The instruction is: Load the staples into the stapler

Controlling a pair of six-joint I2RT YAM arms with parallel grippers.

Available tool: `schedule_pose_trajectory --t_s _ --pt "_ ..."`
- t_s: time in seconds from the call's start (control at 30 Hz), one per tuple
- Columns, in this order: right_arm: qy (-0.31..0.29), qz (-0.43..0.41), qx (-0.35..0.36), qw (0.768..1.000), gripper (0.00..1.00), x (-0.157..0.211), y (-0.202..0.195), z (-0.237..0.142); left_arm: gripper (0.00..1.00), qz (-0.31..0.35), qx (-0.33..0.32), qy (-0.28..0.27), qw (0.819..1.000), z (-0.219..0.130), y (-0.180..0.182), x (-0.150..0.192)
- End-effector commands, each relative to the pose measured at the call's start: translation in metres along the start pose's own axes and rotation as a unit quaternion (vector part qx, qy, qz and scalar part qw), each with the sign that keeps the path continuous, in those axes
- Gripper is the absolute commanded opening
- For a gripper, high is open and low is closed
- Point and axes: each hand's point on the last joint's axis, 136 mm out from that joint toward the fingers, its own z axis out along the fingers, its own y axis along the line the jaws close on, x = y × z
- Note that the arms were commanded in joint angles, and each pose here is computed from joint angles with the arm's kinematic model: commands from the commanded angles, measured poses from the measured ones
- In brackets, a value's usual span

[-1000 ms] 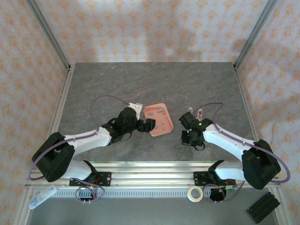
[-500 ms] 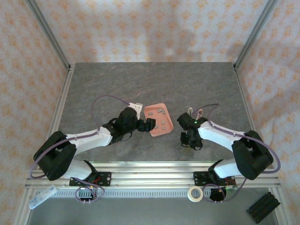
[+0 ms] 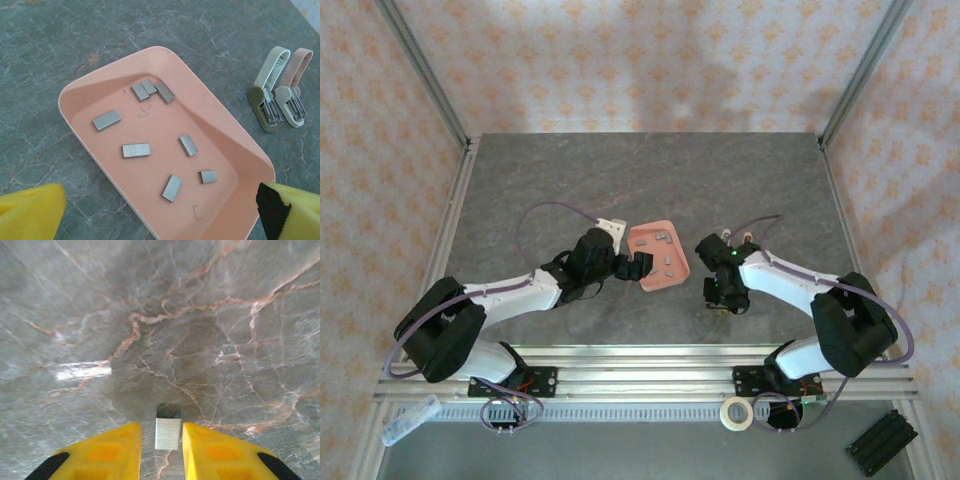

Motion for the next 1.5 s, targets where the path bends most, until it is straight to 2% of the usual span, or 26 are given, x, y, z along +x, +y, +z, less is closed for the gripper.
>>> schedule_pose_trajectory --t_s 0.0,0.33,0.67,0.97,1.47 --pt "0.004 0.001 0.007 1.0 0.28 -0.005 -0.003 -0.015 0.98 0.006 0.003 -0.025 1.0 0.0 -0.005 -0.018" --pt "0.072 0.035 0.0 0.997 0.26 0.003 -0.005 0.002 0.98 0.01 -0.002 -0.023 1.0 -0.001 -0.003 -0.016" --pt "0.081 0.03 0.021 0.996 0.26 0.002 -0.011 0.007 0.98 0.009 -0.005 -0.02 1.0 -0.003 -0.002 -0.014" --pt "0.067 0.026 0.015 0.997 0.27 -0.003 -0.008 -0.004 0.98 0.01 -0.006 -0.019 1.0 -0.001 -0.002 -0.014" --pt "0.09 0.028 0.023 0.995 0.26 0.005 -0.012 0.008 0.98 0.014 -0.007 -0.015 1.0 -0.002 -0.001 -0.013"
